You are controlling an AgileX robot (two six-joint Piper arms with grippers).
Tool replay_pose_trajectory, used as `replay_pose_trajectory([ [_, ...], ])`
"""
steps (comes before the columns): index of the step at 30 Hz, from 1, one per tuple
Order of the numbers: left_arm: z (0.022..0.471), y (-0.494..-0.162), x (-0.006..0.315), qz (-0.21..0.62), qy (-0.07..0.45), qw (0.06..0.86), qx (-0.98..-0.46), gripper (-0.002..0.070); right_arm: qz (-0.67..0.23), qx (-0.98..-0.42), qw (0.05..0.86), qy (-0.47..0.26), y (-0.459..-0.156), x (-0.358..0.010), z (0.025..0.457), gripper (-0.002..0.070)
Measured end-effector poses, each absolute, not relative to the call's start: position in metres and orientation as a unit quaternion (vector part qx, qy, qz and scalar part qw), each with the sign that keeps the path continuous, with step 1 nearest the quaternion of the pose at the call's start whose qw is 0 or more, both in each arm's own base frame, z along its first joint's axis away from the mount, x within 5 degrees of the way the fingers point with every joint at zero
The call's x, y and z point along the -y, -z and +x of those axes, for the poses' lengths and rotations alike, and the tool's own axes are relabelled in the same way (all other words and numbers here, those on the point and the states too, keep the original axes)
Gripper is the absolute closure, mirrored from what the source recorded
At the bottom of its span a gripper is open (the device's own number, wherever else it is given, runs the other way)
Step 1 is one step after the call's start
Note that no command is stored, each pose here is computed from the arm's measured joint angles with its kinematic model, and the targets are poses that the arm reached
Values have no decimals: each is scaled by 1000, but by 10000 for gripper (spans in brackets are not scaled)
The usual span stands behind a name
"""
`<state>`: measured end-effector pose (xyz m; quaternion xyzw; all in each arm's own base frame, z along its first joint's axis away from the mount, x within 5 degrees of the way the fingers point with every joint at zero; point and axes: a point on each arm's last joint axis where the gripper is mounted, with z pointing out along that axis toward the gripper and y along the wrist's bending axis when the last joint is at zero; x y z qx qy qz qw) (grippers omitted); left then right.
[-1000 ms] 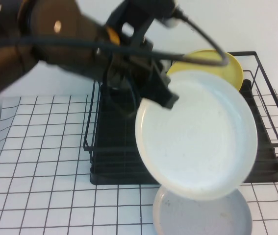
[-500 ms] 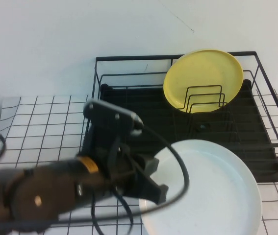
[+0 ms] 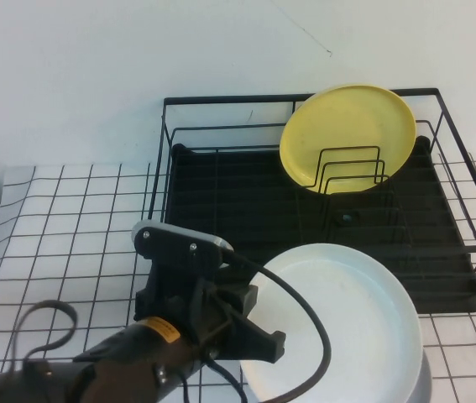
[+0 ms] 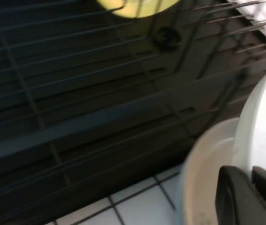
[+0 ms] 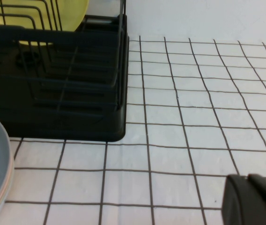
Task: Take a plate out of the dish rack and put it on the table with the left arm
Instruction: Place the plate from the table
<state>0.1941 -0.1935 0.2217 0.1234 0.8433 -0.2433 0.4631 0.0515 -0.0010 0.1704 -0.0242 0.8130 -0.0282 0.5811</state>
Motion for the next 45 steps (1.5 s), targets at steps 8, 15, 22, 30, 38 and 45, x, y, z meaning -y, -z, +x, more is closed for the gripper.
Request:
replay_pose_trajectory([
  [8, 202, -194, 200, 95, 228, 433, -867, 671, -24, -813, 581, 28, -170, 1, 52, 679],
  [15, 206, -181, 202, 93, 213, 427, -874, 672, -24, -813, 581, 28, -170, 1, 52, 679],
  [22, 208, -171, 206, 120, 207, 429, -871, 673, -24, -813, 581, 28, -170, 1, 52, 679],
  [30, 209, -173, 212, 143, 227, 449, -852, 673, -24, -813, 581, 28, -170, 1, 52, 679],
  [38, 212, -164, 218, 172, 225, 465, -839, 673, -24, -813, 581, 28, -170, 1, 52, 679],
  [45, 218, -158, 226, 182, 227, 462, -838, 673, -24, -813, 581, 28, -170, 1, 52, 679],
])
